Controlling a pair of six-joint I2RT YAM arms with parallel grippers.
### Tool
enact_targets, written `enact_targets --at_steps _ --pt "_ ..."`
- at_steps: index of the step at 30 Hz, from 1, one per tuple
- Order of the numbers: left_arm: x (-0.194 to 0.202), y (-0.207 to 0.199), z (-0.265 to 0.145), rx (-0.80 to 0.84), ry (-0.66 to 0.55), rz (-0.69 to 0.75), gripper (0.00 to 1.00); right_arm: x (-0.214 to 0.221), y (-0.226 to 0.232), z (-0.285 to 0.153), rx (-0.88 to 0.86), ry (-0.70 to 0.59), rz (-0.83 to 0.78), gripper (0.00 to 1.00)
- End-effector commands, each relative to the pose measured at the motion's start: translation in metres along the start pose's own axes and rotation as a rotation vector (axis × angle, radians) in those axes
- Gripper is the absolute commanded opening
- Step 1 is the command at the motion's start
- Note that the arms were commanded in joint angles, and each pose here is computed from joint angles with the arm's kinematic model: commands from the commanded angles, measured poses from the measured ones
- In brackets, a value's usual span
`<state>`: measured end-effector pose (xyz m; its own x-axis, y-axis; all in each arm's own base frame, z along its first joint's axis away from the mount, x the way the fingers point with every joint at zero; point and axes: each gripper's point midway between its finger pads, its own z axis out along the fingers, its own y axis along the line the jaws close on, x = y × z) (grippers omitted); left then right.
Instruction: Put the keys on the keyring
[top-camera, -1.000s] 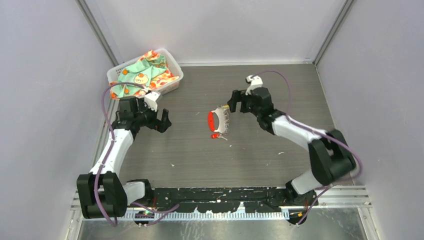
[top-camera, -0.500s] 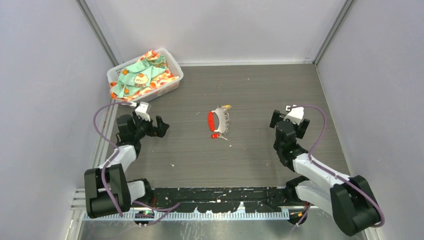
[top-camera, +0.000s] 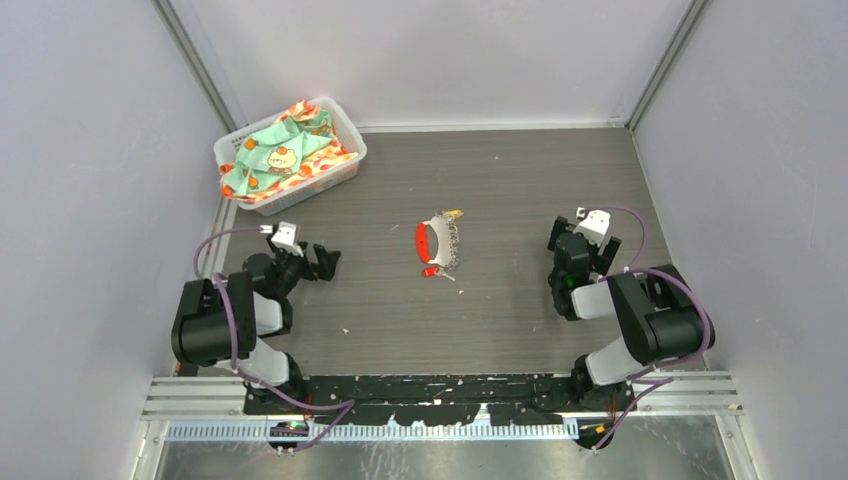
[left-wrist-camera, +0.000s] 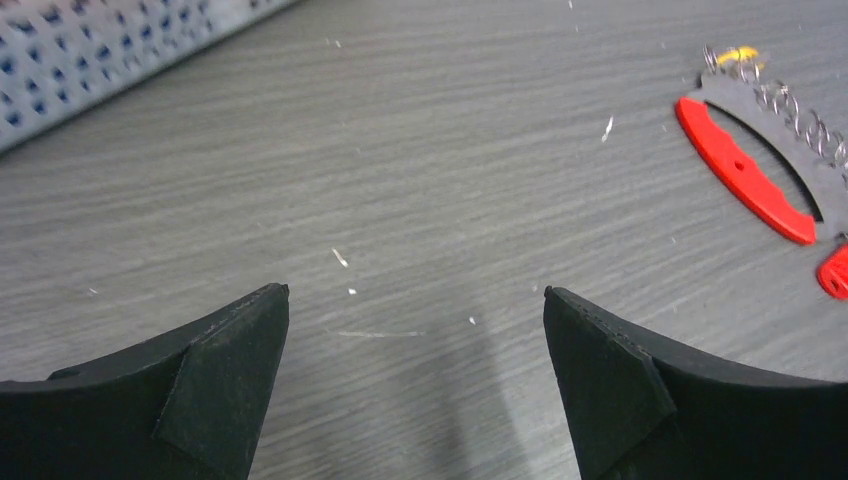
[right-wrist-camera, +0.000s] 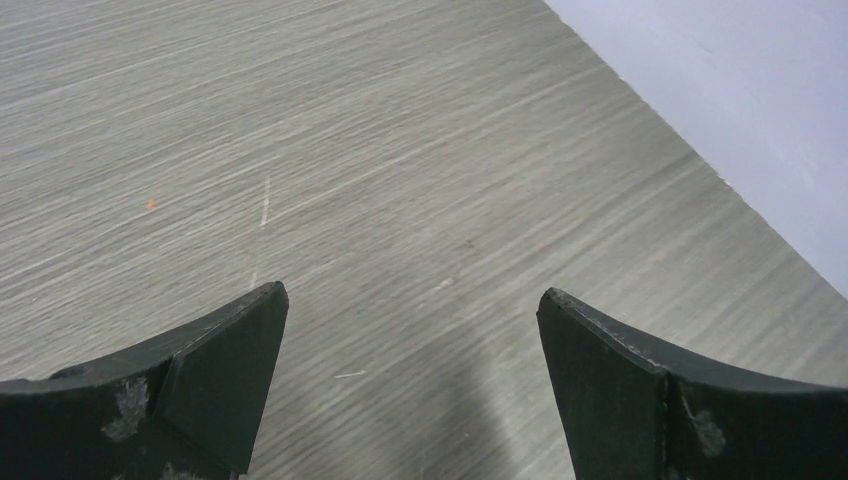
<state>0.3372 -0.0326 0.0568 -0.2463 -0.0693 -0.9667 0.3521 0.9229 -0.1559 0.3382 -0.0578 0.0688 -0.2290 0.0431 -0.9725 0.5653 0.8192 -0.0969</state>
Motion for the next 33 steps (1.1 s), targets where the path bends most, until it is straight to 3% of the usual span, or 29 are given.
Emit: enact_targets --at_steps 1,5,7,10,12,33 --pt "-0.049 0.015 -0.001 -0.086 -0.200 0.094 1.00 -0.032 0.028 0.002 -0.150 -0.126 0.081 1.00" --pt "-0.042 0.030 0.016 -0.125 -0.180 0.041 1.00 -0.024 0.034 -0.003 -0.235 -0.140 0.096 1.00" --pt "-0.032 0.030 0.021 -0.132 -0.086 0.044 1.00 -0.022 0.033 0.006 -0.221 -0.142 0.095 1.00" --pt "-0.034 0.029 0.037 -0.158 -0.024 0.073 1.00 -0.014 0.034 0.029 -0.232 0.003 0.129 1.00" --pt "-0.031 0.024 0.040 -0.154 0.009 0.094 1.00 -0.012 0.031 0.032 -0.250 0.026 0.144 1.00" --pt "-0.032 0.028 0.042 -0.202 0.009 0.101 1.00 -0.014 0.031 0.031 -0.255 0.009 0.151 1.00"
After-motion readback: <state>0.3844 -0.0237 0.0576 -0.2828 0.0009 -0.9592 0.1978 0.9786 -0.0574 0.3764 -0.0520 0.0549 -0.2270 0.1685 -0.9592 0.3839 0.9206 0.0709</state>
